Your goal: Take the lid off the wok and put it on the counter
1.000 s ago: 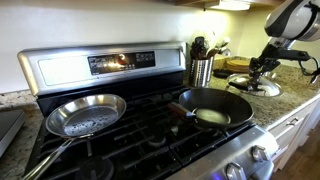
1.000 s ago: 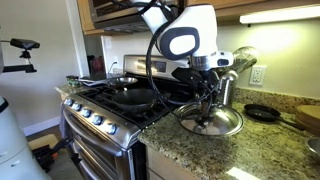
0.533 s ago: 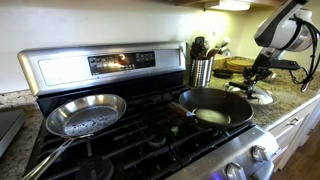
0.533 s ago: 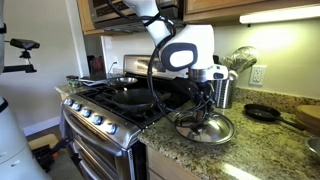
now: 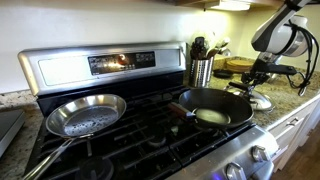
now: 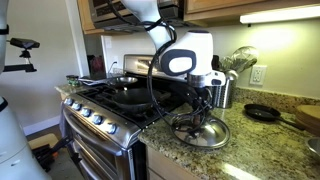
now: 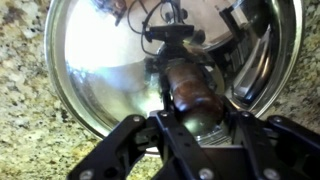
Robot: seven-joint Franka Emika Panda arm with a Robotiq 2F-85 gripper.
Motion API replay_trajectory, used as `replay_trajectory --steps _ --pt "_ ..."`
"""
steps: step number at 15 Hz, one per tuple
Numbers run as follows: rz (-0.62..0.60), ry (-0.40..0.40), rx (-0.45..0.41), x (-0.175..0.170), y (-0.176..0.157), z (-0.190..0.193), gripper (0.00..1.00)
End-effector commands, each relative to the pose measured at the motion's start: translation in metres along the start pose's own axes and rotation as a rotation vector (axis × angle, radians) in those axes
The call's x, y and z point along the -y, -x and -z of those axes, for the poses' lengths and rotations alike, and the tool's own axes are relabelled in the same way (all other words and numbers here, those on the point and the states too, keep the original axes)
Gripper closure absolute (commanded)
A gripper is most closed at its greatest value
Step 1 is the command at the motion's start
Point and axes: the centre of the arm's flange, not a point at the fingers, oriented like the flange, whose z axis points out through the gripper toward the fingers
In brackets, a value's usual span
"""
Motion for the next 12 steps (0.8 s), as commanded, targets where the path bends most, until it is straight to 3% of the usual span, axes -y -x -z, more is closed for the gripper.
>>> replay_trajectory --steps 1,11,12 --pt "0.002 -0.02 -0.03 -0.0074 0.0011 0.0041 0.8" --pt "-0.012 -0.04 -0.027 -0.0099 0.0063 -0.0024 0.8" --pt "-0.01 -0.039 -0.026 -0.0104 0.0073 -0.0018 0.75"
